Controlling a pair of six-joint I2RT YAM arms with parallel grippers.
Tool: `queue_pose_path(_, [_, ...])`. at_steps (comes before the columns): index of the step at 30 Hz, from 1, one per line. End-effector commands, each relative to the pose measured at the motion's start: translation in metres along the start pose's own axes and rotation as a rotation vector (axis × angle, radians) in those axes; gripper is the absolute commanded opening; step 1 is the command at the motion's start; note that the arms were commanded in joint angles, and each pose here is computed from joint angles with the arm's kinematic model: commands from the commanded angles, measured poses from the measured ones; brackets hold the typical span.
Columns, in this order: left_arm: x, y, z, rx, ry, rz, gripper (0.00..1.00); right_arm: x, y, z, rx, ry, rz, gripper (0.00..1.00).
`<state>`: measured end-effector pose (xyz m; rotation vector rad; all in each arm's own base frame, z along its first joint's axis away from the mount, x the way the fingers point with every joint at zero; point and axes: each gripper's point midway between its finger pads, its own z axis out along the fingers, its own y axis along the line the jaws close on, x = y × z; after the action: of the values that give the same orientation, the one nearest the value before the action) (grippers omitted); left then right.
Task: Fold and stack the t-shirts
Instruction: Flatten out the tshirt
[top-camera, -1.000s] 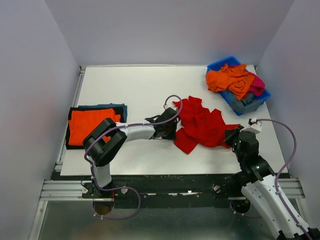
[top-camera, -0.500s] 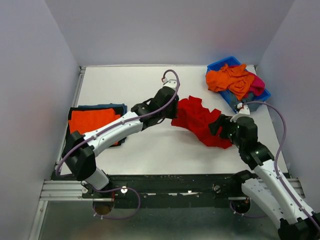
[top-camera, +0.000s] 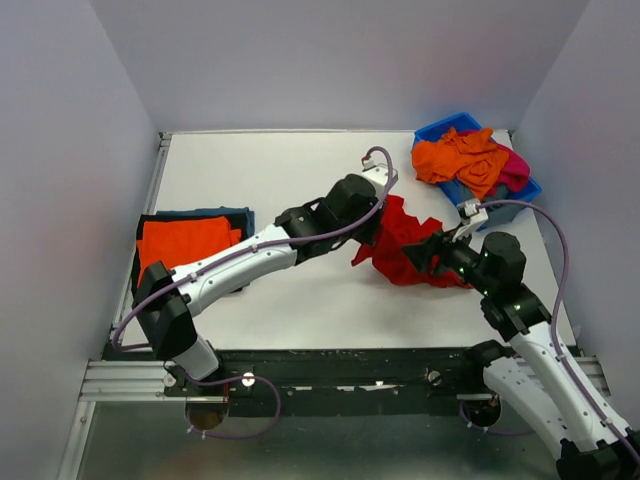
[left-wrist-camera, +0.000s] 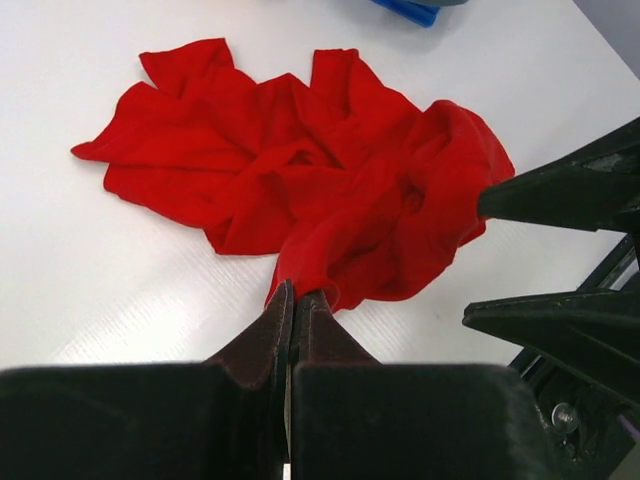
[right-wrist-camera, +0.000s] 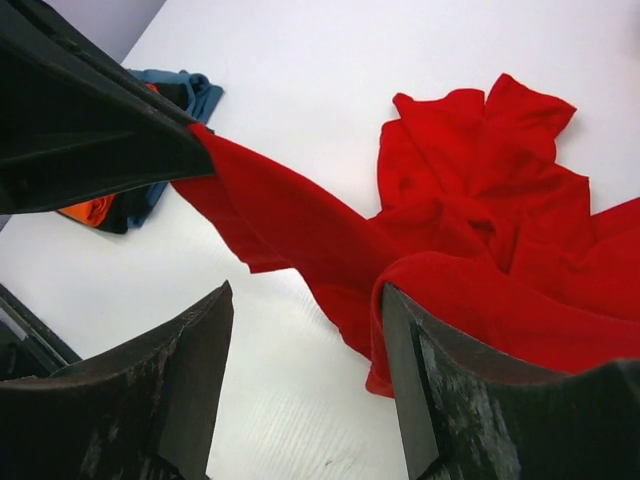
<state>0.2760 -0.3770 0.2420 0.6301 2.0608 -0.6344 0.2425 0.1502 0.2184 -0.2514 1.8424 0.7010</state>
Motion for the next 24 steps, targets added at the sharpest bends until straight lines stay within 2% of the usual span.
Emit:
queue_pose_path(1, [-0.016, -0.013, 0.004, 0.027, -0.024, 0.044, 0.0, -0.011, -0.008, -0.015, 0.084, -0.046, 0.017, 0.65])
queue_pose_path(6, [-0.036, 0.007, -0.001, -0.109, -0.065, 0.033, 0.0, -0.012, -0.062, -0.052, 0.444, -0.129, 0.12, 0.5])
queue_pose_path(10, [-0.064, 0.028, -0.015, -0.244, -0.125, 0.018, 0.0, -0.011, -0.072, -0.06, 0.508, -0.146, 0.14, 0.48])
queue_pose_path(13, [-0.089, 0.015, -0.022, -0.182, -0.15, 0.058, 0.0, -0.017, -0.038, -0.042, 0.299, -0.086, 0.049, 0.6])
queue_pose_path(15, [-0.102, 0.0, -0.023, -0.108, -0.161, 0.091, 0.0, -0.023, -0.028, -0.038, 0.254, -0.061, 0.048, 0.7])
queue_pose_path(20, [-0.12, -0.012, -0.024, -0.063, -0.2, 0.088, 0.0, -0.041, -0.049, -0.062, 0.433, -0.117, 0.087, 0.87])
queue_pose_path(24, [-0.111, -0.032, -0.014, 0.046, -0.183, 0.108, 0.0, -0.047, -0.064, -0.09, 0.545, -0.211, 0.102, 0.88])
